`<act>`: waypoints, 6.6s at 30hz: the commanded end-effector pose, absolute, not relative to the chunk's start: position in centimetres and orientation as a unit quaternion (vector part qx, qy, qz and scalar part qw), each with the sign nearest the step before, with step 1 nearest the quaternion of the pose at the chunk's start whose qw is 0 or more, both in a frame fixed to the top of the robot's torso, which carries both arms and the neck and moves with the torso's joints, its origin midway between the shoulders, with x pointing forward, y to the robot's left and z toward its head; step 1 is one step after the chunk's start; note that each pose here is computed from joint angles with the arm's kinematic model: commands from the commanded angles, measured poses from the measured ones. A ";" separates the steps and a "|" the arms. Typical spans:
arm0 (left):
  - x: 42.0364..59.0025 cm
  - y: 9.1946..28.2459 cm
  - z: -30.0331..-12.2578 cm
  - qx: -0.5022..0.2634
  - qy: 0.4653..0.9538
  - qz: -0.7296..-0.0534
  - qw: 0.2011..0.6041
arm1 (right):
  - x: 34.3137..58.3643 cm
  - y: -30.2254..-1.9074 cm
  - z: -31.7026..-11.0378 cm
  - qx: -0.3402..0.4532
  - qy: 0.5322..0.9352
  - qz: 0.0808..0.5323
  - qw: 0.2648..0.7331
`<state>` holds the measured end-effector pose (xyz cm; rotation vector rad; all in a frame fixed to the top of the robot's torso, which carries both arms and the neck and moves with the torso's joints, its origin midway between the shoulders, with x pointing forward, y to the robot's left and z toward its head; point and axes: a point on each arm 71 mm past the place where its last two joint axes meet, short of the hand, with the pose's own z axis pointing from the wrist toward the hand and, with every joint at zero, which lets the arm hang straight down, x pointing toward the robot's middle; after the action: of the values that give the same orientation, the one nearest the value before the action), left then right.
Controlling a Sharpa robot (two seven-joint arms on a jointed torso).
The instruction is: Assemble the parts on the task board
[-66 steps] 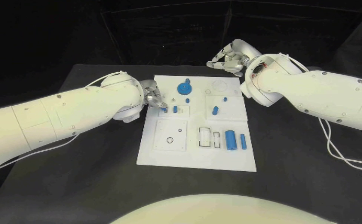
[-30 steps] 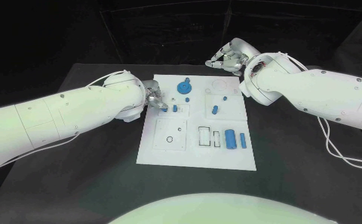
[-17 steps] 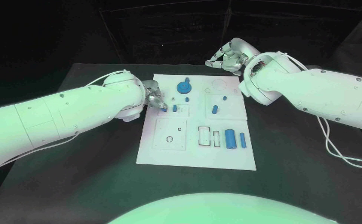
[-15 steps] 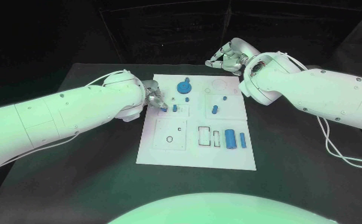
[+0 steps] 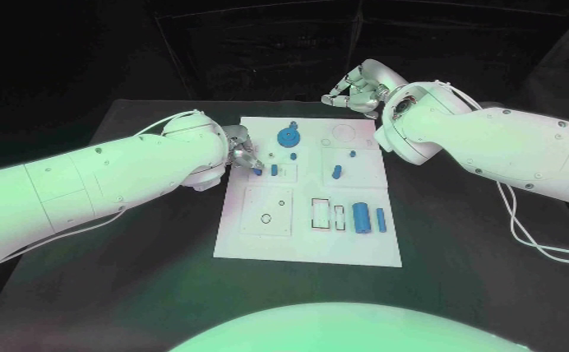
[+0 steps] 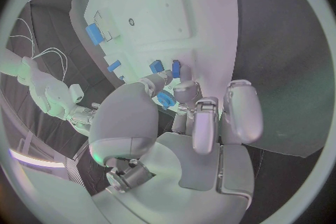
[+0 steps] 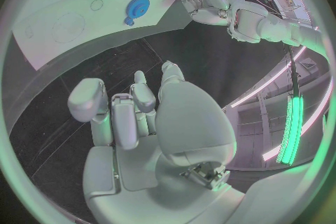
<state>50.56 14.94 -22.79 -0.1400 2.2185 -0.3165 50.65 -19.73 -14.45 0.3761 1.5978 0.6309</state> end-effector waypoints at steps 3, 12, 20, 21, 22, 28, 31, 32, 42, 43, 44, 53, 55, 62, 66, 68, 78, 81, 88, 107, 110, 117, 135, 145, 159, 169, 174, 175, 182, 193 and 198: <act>50.7 15.0 -22.7 -0.059 0.889 -0.123 0.438 | 50.7 -19.6 -14.3 0.161 0.699 0.281 0.638; 50.8 15.0 -22.8 -0.061 0.889 -0.122 0.438 | 50.7 -19.6 -14.3 0.162 0.698 0.281 0.639; 50.8 15.1 -22.8 -0.059 0.889 -0.121 0.437 | 50.6 -19.8 -14.3 0.163 0.697 0.279 0.640; 50.8 15.1 -22.8 -0.059 0.890 -0.121 0.436 | 50.6 -19.8 -14.3 0.163 0.697 0.279 0.640; 50.8 15.1 -22.8 -0.059 0.890 -0.121 0.436 | 50.6 -19.8 -14.3 0.163 0.697 0.280 0.640; 50.7 15.1 -22.8 -0.056 0.891 -0.121 0.433 | 50.6 -19.8 -14.2 0.163 0.697 0.280 0.640; 50.7 15.0 -22.8 -0.053 0.892 -0.121 0.431 | 50.6 -19.8 -14.2 0.163 0.697 0.280 0.640; 50.7 15.0 -22.8 -0.053 0.893 -0.121 0.431 | 50.6 -19.8 -14.2 0.163 0.697 0.280 0.640; 50.5 14.8 -22.9 -0.045 0.897 -0.121 0.423 | 50.6 -19.8 -14.2 0.163 0.697 0.280 0.640; 50.5 14.8 -22.9 -0.045 0.897 -0.121 0.423 | 50.6 -19.8 -14.2 0.163 0.697 0.280 0.640; 50.5 14.8 -22.9 -0.044 0.897 -0.121 0.422 | 50.6 -19.8 -14.2 0.163 0.697 0.280 0.640; 50.5 14.7 -22.9 -0.042 0.898 -0.122 0.421 | 50.6 -19.8 -14.2 0.163 0.697 0.280 0.640; 50.5 14.7 -22.9 -0.044 0.897 -0.122 0.423 | 50.6 -19.8 -14.2 0.163 0.697 0.280 0.640; 50.7 14.7 -22.9 -0.048 0.895 -0.122 0.427 | 50.6 -19.8 -14.3 0.163 0.697 0.280 0.640; 50.8 14.8 -22.8 -0.054 0.891 -0.124 0.433 | 50.7 -19.8 -14.3 0.163 0.697 0.280 0.640; 50.9 14.8 -22.8 -0.057 0.889 -0.125 0.437 | 50.7 -19.7 -14.2 0.163 0.697 0.280 0.640; 51.1 15.0 -22.8 -0.060 0.887 -0.125 0.440 | 50.6 -19.7 -14.2 0.164 0.696 0.282 0.640; 51.1 15.0 -22.8 -0.061 0.887 -0.125 0.441 | 50.6 -19.7 -14.2 0.164 0.696 0.282 0.640; 51.1 15.6 -22.5 -0.075 0.876 -0.137 0.457 | 50.7 -19.8 -14.2 0.164 0.696 0.282 0.640; 52.1 13.5 -19.5 -0.071 0.765 -0.376 0.518 | 50.8 -19.7 -14.3 0.166 0.694 0.284 0.640; 52.1 12.6 -19.4 -0.026 0.758 -0.376 0.532 | 50.8 -19.6 -14.3 0.165 0.695 0.286 0.639; 52.0 10.6 -19.5 0.112 0.737 -0.345 0.570 | 50.8 -19.4 -14.3 0.164 0.695 0.289 0.638; 52.9 7.9 -21.2 0.205 0.742 -0.289 0.569 | 50.9 -18.9 -14.3 0.161 0.696 0.293 0.636; 53.0 7.2 -21.7 0.210 0.753 -0.280 0.557 | 51.0 -18.8 -14.4 0.162 0.696 0.292 0.636; 53.2 6.8 -22.4 0.211 0.765 -0.270 0.545 | 51.0 -18.6 -14.4 0.161 0.696 0.293 0.635; 53.2 6.4 -23.1 0.209 0.768 -0.270 0.541 | 51.0 -18.5 -14.4 0.161 0.697 0.293 0.634; 53.3 6.4 -23.3 0.208 0.769 -0.269 0.541 | 51.0 -18.4 -14.4 0.160 0.697 0.294 0.634; 53.3 6.4 -23.4 0.208 0.770 -0.269 0.541 | 51.0 -18.4 -14.4 0.160 0.697 0.294 0.634; 53.3 6.4 -23.7 0.206 0.773 -0.266 0.538 | 51.1 -18.4 -14.4 0.160 0.698 0.294 0.634; 53.4 6.3 -24.2 0.204 0.781 -0.258 0.531 | 51.1 -18.3 -14.4 0.160 0.698 0.294 0.633; 53.3 6.3 -24.1 0.204 0.775 -0.265 0.536 | 51.0 -18.3 -14.4 0.160 0.698 0.294 0.633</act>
<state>53.51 6.27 -23.60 0.4737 1.8289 -0.6346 51.05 -18.39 -14.58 0.3713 1.6000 0.6665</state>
